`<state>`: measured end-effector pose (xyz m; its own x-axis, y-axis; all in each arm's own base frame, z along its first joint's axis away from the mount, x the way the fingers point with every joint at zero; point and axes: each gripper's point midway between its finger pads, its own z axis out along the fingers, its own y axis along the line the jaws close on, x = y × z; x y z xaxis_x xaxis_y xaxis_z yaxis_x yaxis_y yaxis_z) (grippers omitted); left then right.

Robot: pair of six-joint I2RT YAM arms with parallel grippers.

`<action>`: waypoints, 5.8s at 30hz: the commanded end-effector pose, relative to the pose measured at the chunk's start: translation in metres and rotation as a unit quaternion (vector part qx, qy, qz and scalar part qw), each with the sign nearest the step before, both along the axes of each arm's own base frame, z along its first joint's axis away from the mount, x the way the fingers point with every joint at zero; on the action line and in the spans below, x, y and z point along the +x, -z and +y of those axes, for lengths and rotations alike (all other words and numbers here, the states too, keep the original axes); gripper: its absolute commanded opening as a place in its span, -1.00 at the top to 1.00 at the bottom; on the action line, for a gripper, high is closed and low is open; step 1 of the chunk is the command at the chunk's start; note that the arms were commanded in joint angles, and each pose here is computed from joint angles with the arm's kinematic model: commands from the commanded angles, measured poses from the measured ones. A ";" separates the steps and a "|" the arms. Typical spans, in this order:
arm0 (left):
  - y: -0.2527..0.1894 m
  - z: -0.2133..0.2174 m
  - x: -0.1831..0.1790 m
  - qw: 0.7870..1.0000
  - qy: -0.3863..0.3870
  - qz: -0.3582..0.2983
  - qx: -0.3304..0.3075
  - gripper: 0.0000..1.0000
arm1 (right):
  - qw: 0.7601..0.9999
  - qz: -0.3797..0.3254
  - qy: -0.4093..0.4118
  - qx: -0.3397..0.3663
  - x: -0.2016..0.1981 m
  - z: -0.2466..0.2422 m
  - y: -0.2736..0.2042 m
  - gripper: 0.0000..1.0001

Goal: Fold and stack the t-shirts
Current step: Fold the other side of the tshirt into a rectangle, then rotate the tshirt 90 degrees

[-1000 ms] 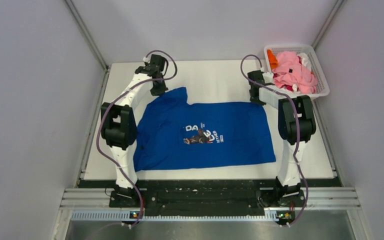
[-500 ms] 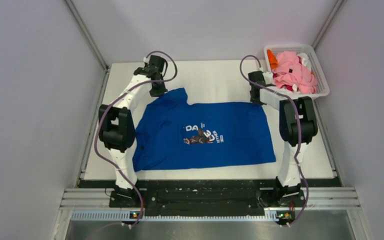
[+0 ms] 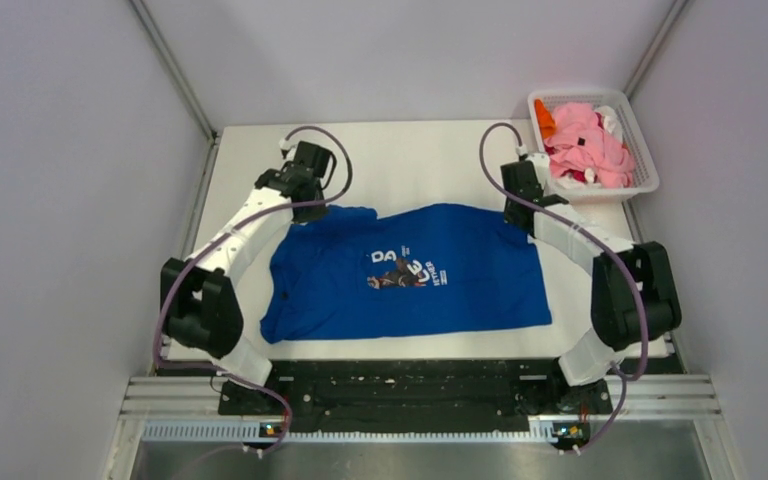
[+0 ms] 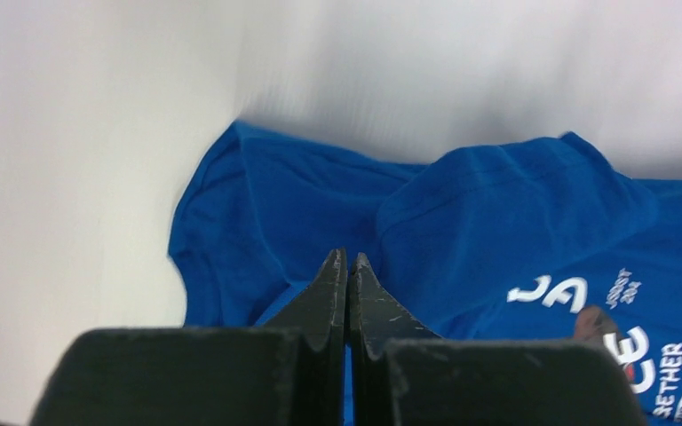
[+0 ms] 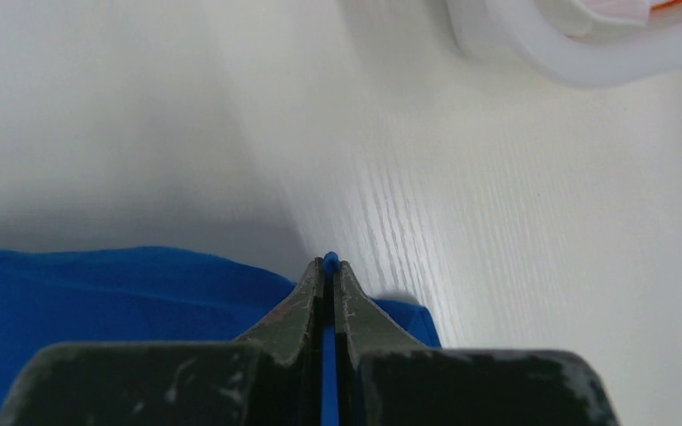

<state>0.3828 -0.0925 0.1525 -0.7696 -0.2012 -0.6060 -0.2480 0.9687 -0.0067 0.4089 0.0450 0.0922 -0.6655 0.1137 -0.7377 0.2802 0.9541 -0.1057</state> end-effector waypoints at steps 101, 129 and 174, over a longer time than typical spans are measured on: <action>0.054 0.015 -0.045 0.954 -0.102 -0.031 -0.281 -0.98 | 0.661 0.035 -0.629 0.407 -0.156 0.419 -0.026 -0.97; 0.090 0.031 -0.045 0.957 -0.117 0.045 -0.261 -0.98 | 0.602 0.083 -0.773 0.181 -0.289 0.337 -0.004 -0.97; 0.124 -0.068 0.134 0.946 -0.058 0.052 -0.315 -0.94 | 0.959 0.076 -0.177 0.206 -0.156 0.117 0.059 -0.97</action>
